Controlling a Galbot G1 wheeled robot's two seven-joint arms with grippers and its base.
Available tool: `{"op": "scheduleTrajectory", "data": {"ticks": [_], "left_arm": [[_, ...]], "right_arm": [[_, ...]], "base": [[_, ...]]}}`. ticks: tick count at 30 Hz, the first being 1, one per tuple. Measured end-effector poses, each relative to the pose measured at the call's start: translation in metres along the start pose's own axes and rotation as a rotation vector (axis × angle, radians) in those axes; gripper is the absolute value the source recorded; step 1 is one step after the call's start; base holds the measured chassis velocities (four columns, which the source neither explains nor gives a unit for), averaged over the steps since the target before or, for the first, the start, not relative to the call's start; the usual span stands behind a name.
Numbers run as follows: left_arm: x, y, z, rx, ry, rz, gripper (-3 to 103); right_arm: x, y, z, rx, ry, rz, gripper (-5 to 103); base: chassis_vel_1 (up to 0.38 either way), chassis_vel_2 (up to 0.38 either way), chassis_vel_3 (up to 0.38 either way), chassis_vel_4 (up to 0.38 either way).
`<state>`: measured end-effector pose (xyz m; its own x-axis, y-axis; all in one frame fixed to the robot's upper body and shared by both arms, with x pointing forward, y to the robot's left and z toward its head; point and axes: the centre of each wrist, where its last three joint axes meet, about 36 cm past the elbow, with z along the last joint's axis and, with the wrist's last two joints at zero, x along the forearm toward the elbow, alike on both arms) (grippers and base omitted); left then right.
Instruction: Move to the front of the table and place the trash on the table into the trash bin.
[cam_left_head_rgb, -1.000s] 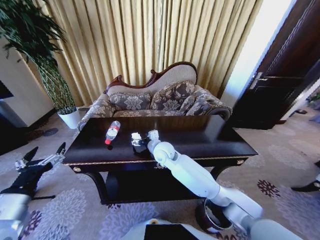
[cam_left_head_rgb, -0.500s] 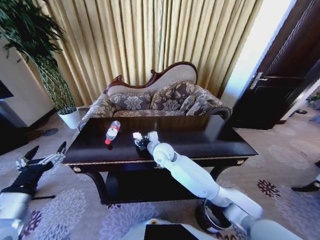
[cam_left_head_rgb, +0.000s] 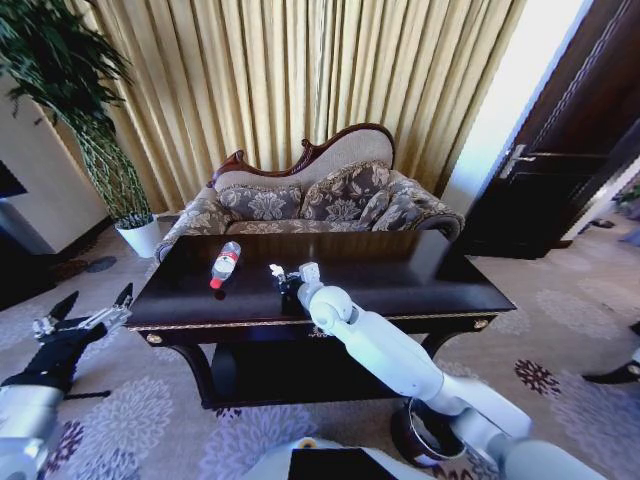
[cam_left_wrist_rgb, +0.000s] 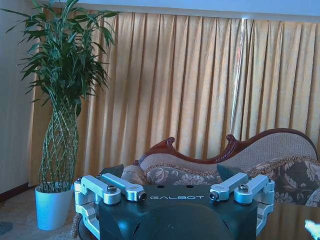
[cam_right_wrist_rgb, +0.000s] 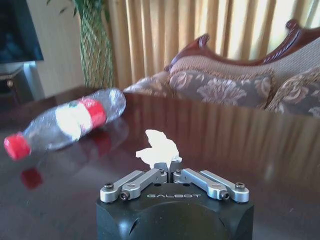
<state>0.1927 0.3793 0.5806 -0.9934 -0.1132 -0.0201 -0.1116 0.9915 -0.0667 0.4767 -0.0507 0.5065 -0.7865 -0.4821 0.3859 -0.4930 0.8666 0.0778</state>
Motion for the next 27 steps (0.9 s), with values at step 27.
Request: {"op": "scheduleTrajectory", "data": {"ticks": [27], "left_arm": [[-0.011, -0.003, -0.007, 0.044, 0.005, 0.070, 100]], "right_arm": [[0.184, -0.131, 0.054, -0.045, -0.305, 0.321, 1]], "base": [[0.000, 0.000, 0.000, 0.000]]}}
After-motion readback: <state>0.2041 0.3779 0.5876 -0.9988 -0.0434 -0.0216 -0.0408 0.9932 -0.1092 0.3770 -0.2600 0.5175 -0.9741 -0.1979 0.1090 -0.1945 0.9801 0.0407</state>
